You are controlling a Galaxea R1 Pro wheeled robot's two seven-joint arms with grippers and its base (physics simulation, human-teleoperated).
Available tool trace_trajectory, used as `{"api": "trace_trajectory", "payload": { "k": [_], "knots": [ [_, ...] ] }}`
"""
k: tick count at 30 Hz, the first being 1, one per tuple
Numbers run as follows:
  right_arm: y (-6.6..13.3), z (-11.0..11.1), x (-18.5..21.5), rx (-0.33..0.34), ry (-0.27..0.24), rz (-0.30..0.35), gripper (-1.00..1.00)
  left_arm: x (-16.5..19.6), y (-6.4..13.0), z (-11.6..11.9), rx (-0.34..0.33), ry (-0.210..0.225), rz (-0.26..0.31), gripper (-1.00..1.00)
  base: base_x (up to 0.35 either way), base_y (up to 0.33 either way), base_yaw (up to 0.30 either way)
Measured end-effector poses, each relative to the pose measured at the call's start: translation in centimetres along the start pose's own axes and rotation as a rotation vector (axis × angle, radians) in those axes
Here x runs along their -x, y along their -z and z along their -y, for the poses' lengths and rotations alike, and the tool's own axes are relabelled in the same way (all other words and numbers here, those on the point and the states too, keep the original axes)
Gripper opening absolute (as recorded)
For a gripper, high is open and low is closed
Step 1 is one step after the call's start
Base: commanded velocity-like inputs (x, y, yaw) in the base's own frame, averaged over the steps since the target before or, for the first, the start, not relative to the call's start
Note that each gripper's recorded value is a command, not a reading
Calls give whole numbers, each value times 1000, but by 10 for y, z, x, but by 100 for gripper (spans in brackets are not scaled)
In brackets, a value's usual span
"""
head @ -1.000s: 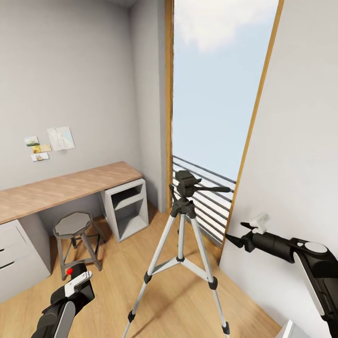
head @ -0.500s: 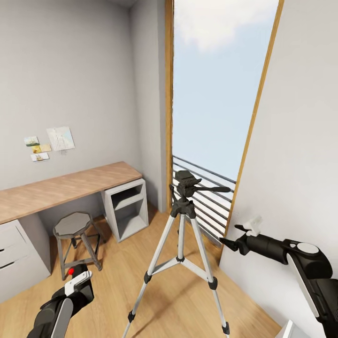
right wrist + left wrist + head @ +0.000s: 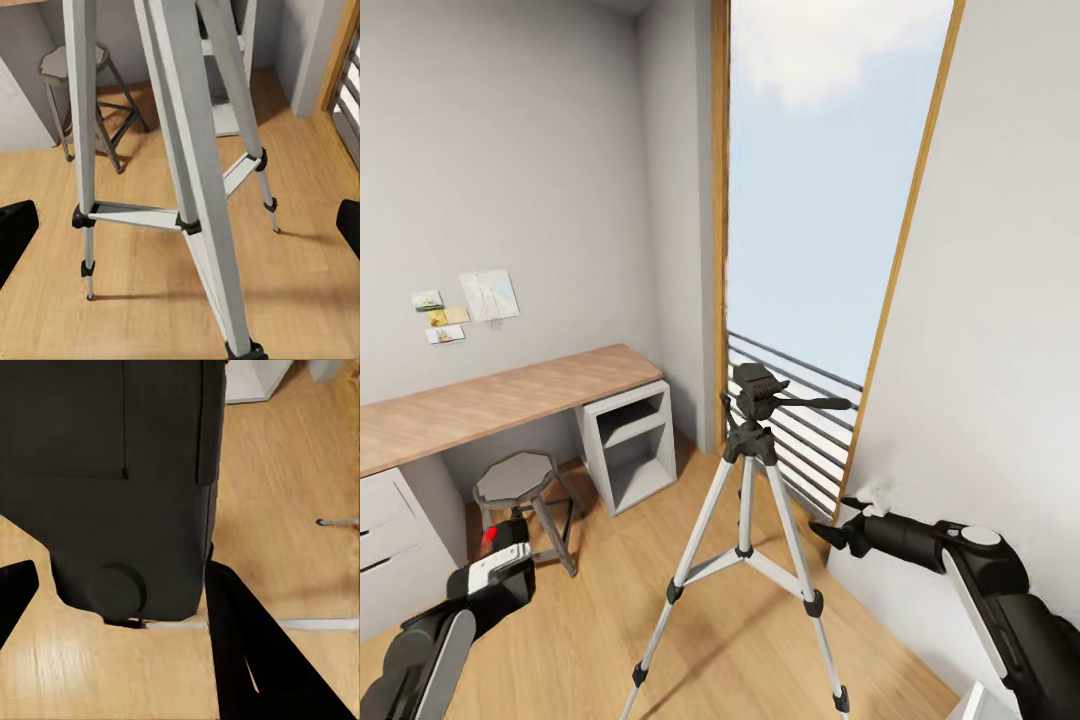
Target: Attach the digital camera to the camera tripod in the bedroom.
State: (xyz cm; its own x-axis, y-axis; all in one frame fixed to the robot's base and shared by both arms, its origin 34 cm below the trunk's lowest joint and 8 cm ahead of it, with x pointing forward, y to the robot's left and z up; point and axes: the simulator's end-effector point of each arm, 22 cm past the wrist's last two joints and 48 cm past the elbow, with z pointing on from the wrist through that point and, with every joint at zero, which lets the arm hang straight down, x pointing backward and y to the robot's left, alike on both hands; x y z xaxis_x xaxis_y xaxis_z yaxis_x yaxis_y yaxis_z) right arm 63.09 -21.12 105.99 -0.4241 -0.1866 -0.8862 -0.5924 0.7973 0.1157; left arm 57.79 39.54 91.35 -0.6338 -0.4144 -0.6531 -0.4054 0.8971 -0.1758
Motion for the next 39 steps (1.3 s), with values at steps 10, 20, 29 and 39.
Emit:
{"api": "trace_trajectory", "payload": {
  "k": [10, 20, 29, 39],
  "knots": [
    [-30, -15, -24, 34, 19, 2, 100, 71, 37, 88, -332, -56, 181, -100, 0, 0, 0],
    [-39, -3, -39, -21, 43, -25, 100, 122, 52, 113, -377, -145, 286, -100, 0, 0, 0],
    [-47, 9, -58, -54, 82, -31, 100, 166, 76, 161, -460, -200, 364, -100, 0, 0, 0],
    [-51, 14, -71, -56, 91, -36, 100, 214, 122, 241, -592, -332, 425, -100, 0, 0, 0]
  ]
}}
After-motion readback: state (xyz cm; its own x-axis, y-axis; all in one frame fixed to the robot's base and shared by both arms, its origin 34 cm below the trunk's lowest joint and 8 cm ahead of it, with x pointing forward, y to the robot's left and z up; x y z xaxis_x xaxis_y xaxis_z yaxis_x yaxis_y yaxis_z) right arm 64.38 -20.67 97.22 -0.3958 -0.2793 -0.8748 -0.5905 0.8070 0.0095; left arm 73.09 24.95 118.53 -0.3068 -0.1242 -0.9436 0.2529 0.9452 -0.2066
